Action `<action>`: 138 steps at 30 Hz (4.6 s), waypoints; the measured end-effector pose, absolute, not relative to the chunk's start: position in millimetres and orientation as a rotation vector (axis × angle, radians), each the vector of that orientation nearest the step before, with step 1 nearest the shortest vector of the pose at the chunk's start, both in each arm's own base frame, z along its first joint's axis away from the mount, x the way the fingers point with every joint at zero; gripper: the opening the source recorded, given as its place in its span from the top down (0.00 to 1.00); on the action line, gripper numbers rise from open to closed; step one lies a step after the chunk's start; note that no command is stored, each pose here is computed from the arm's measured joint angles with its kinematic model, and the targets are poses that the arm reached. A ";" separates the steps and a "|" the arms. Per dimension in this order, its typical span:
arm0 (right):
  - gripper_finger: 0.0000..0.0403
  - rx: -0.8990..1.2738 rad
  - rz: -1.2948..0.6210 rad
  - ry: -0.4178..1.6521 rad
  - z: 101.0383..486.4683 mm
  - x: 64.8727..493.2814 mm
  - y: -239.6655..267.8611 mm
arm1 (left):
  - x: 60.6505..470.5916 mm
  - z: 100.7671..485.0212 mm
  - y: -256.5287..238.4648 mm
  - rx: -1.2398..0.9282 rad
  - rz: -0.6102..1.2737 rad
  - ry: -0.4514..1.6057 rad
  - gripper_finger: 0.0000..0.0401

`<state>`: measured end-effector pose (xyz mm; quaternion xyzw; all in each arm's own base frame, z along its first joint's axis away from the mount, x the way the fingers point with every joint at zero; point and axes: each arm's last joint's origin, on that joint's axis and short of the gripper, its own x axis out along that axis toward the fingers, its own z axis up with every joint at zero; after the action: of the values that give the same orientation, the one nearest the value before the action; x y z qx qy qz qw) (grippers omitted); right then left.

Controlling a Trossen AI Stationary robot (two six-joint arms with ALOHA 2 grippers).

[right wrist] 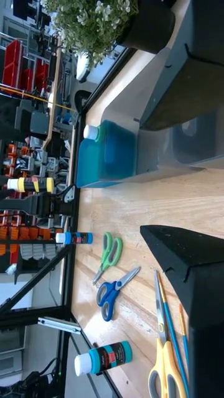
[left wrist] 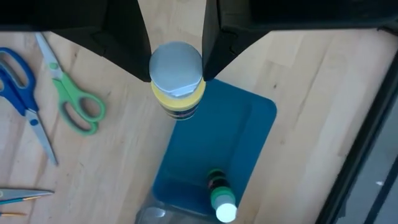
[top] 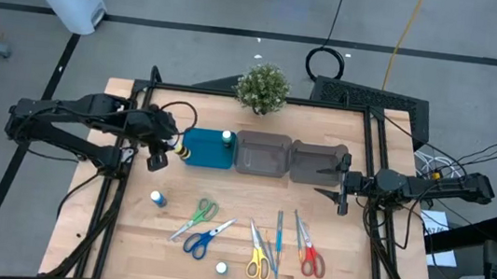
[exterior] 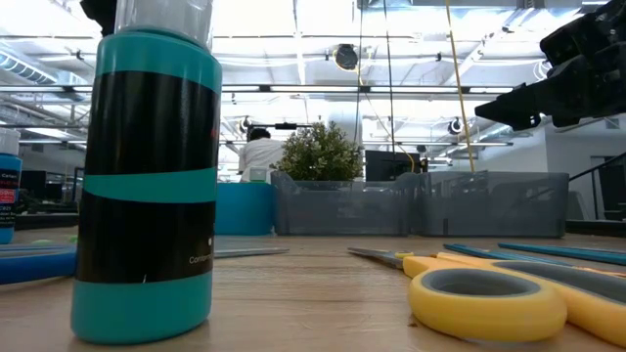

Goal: Pick & Place Paint Supplies
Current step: Put the yellow paint bottle into the blue bin

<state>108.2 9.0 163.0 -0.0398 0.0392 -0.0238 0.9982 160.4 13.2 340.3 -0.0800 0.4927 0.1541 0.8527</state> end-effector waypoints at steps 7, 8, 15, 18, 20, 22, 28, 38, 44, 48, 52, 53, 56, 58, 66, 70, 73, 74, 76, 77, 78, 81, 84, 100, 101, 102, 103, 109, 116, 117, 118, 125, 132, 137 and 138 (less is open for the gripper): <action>0.38 -0.080 -0.048 0.078 163.0 108.2 8.9 | 160.0 340.5 16.1 -0.162 0.351 1.034 0.69; 0.38 -0.080 -0.048 0.078 163.0 108.2 8.9 | 159.9 340.5 17.1 -0.163 0.360 1.034 0.69; 0.38 -0.080 -0.048 0.078 163.0 108.2 9.0 | 158.9 340.6 24.6 -0.172 0.418 1.029 0.69; 0.38 -0.080 -0.048 0.078 163.0 108.2 9.0 | 161.1 338.8 28.6 -0.175 0.442 1.041 0.69; 0.38 -0.080 -0.048 0.078 163.0 108.2 9.0 | 161.2 338.3 30.7 -0.180 0.453 1.044 0.69; 0.38 -0.080 -0.048 0.078 163.0 108.2 9.0 | 161.7 337.8 32.3 -0.179 0.458 1.048 0.69; 0.38 -0.080 -0.048 0.078 163.0 108.2 9.0 | 168.7 332.6 38.1 -0.174 0.473 1.086 0.69; 0.38 -0.080 -0.048 0.078 163.0 108.2 8.9 | 182.3 322.1 49.3 -0.168 0.495 1.151 0.69; 0.38 -0.080 -0.048 0.079 162.9 108.2 9.0 | 187.7 318.6 55.8 -0.172 0.498 1.162 0.67; 0.38 -0.080 -0.048 0.079 162.9 108.2 9.0 | 188.8 317.7 57.9 -0.173 0.479 1.166 0.64; 0.38 -0.080 -0.048 0.079 162.9 108.2 9.0 | 191.1 317.5 60.8 -0.172 0.474 1.152 0.69; 0.38 -0.080 -0.048 0.079 162.9 108.2 8.9 | 190.4 317.9 61.4 -0.170 0.470 1.150 0.69; 0.38 -0.080 -0.048 0.079 162.9 108.2 8.9 | 191.1 318.0 63.6 -0.174 0.465 1.142 0.69; 0.38 -0.080 -0.048 0.079 162.9 108.2 9.0 | 191.3 318.3 65.2 -0.174 0.469 1.134 0.69; 0.38 -0.080 -0.048 0.079 162.9 108.2 9.0 | 190.9 319.1 70.6 -0.169 0.480 1.120 0.67; 0.38 -0.080 -0.048 0.079 162.9 108.2 8.9 | 193.5 320.6 71.8 -0.150 0.472 1.090 0.69; 0.38 -0.080 -0.048 0.079 162.9 108.2 9.0 | 194.2 320.9 72.1 -0.147 0.468 1.083 0.69; 0.38 -0.080 -0.048 0.079 162.9 108.2 9.0 | 193.9 320.9 72.4 -0.147 0.469 1.084 0.69; 0.38 -0.080 -0.048 0.079 162.9 108.2 9.0 | 193.8 320.9 72.7 -0.147 0.471 1.084 0.67; 0.38 -0.080 -0.048 0.079 162.9 108.2 9.0 | 193.9 320.9 72.7 -0.147 0.471 1.084 0.67; 0.38 -0.080 -0.048 0.079 162.9 108.2 9.0 | 193.8 320.9 72.8 -0.147 0.471 1.084 0.67; 0.38 -0.080 -0.048 0.079 162.9 108.2 8.9 | 193.9 321.0 73.8 -0.145 0.472 1.082 0.69; 0.38 -0.080 -0.048 0.079 162.9 108.2 9.0 | 193.9 321.3 75.3 -0.148 0.477 1.075 0.69; 0.38 -0.080 -0.048 0.079 162.9 108.2 9.0 | 187.5 290.8 88.9 -0.214 0.488 1.134 0.68; 0.38 -0.080 -0.048 0.079 162.9 108.2 8.9 | 187.2 288.6 90.0 -0.218 0.492 1.135 0.67; 0.38 -0.080 -0.048 0.079 162.9 108.2 9.0 | 187.3 286.5 90.9 -0.223 0.491 1.131 0.67; 0.38 -0.080 -0.048 0.079 162.9 108.2 9.0 | 187.7 284.2 91.8 -0.231 0.485 1.124 0.67; 0.38 -0.080 -0.048 0.079 162.9 108.2 9.0 | 186.5 272.0 95.8 -0.256 0.472 1.122 0.69; 0.38 -0.080 -0.048 0.079 162.9 108.2 9.0 | 184.9 259.1 96.2 -0.263 0.475 1.139 0.68; 0.38 -0.080 -0.048 0.079 162.9 108.2 9.0 | 184.8 258.2 96.2 -0.265 0.476 1.139 0.68; 0.38 -0.080 -0.048 0.079 162.9 108.2 9.0 | 185.0 257.5 96.3 -0.269 0.479 1.135 0.69; 0.38 -0.080 -0.048 0.080 162.9 108.2 9.0 | 190.0 253.4 98.9 -0.271 0.483 1.134 0.68; 0.38 -0.081 -0.048 0.080 162.9 108.2 9.0 | 200.1 235.6 108.5 -0.298 0.491 1.212 0.69; 0.38 -0.105 -0.047 0.080 162.9 108.2 9.0 | 206.5 223.5 115.2 -0.312 0.493 1.262 0.68; 0.38 -0.118 -0.047 0.080 162.9 108.2 9.0 | 207.7 222.3 116.3 -0.314 0.494 1.263 0.68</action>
<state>108.2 9.0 162.9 -0.0591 0.0400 -0.0233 0.9972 207.7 116.3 222.3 -0.1446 0.5818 0.2277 0.7673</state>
